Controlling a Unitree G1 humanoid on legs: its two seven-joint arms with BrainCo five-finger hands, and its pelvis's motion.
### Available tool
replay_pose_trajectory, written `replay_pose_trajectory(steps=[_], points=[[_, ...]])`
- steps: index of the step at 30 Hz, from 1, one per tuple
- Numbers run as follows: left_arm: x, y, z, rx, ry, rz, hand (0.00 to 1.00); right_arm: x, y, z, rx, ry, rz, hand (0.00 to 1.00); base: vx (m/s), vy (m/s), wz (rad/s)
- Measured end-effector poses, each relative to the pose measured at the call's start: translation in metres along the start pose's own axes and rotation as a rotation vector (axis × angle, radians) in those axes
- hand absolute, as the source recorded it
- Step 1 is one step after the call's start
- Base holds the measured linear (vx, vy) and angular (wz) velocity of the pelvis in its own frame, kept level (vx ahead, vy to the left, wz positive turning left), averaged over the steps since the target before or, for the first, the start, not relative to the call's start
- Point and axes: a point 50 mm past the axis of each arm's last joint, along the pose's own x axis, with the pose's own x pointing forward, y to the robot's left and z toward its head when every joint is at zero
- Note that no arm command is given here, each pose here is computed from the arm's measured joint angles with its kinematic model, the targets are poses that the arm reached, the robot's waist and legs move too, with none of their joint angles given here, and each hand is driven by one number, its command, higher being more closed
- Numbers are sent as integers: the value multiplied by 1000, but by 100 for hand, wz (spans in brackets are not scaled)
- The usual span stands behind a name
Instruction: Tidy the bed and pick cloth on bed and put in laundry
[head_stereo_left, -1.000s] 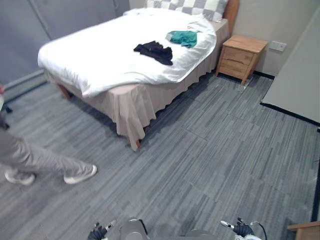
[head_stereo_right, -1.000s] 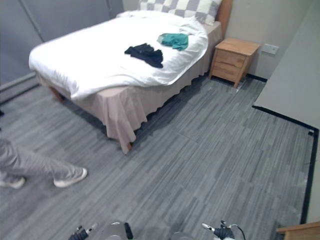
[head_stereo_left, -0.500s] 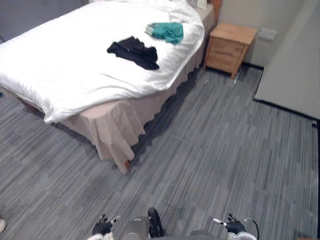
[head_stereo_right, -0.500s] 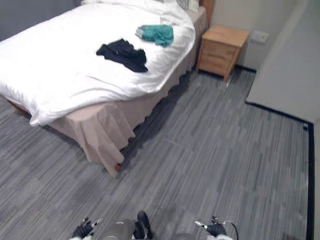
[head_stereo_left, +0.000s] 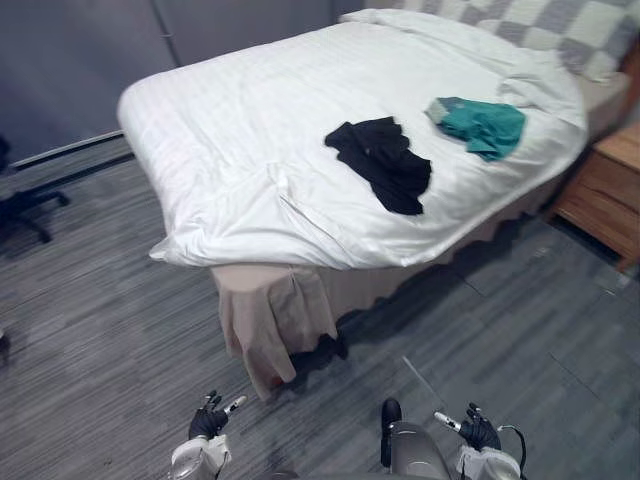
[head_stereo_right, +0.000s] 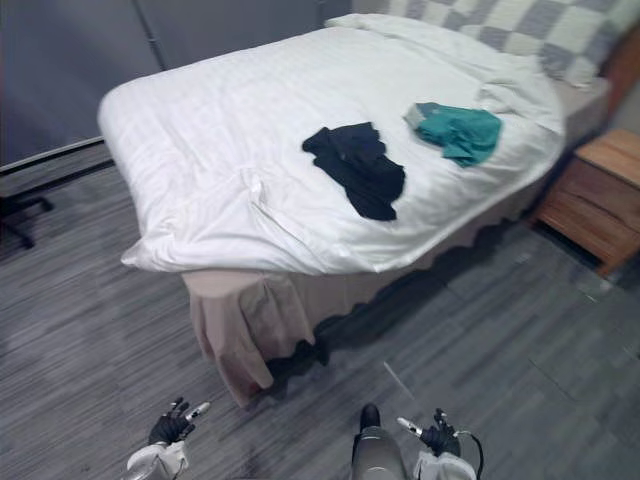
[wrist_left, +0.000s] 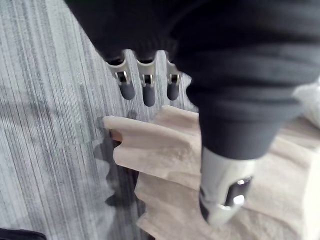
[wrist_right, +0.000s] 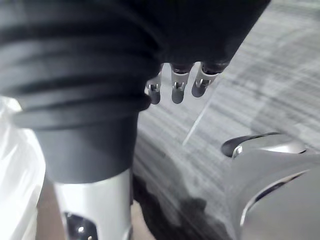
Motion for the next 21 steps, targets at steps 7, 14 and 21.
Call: replay_pose_trajectory(steps=[7, 14, 21], points=[[-28, 8, 208, 192, -851, 82, 0, -5, -8, -22, 22, 61, -53, 0, 298, 0, 40], [-87, -58, 305, 425, -1342, -194, 0, -11, -18, -37, 4, 111, -85, 0, 184, 20, 10], [-58, -120, 305, 766, -1175, -408, 0, -12, -31, -35, -21, 125, -110, 0, 114, -65, -19]])
